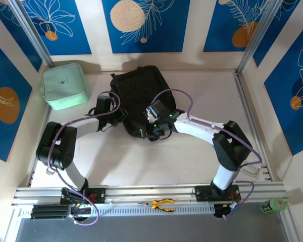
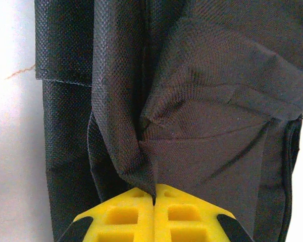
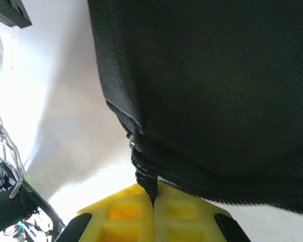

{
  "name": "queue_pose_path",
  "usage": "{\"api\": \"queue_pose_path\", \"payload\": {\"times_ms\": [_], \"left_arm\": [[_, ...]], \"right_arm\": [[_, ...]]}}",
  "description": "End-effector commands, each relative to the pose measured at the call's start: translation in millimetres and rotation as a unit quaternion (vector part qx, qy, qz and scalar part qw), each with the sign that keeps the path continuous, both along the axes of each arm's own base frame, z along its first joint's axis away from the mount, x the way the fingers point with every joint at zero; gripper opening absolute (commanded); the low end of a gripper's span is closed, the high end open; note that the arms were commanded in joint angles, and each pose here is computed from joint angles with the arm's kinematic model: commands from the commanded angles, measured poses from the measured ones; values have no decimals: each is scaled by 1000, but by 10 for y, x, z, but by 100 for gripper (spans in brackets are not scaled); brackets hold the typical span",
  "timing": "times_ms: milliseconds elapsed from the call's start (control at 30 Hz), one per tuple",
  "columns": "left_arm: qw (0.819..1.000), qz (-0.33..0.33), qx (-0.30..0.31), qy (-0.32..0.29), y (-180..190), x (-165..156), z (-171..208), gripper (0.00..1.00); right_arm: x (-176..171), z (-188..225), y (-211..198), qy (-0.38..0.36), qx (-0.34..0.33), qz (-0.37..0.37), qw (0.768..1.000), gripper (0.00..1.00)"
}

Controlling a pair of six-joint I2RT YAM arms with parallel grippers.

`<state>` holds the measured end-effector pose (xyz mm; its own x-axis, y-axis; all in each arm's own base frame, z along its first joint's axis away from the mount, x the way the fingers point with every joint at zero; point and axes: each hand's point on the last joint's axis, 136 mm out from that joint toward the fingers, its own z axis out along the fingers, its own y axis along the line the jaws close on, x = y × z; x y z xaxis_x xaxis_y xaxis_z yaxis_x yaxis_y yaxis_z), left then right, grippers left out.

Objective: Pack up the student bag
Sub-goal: Zip the student bag at the top-center of the table.

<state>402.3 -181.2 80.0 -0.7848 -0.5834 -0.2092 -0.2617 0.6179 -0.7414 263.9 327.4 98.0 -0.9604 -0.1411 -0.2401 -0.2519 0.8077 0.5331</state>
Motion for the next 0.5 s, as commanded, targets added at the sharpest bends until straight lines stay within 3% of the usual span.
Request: {"api": "queue_pose_path", "payload": {"times_ms": [0, 467], "left_arm": [[999, 12, 29, -17, 110, 133, 25, 0], [999, -3, 36, -15, 97, 119, -9, 0]], "right_arm": [[-157, -8, -213, 30, -17, -9, 999, 0], [35, -157, -721, 59, -62, -120, 989, 0]]}}
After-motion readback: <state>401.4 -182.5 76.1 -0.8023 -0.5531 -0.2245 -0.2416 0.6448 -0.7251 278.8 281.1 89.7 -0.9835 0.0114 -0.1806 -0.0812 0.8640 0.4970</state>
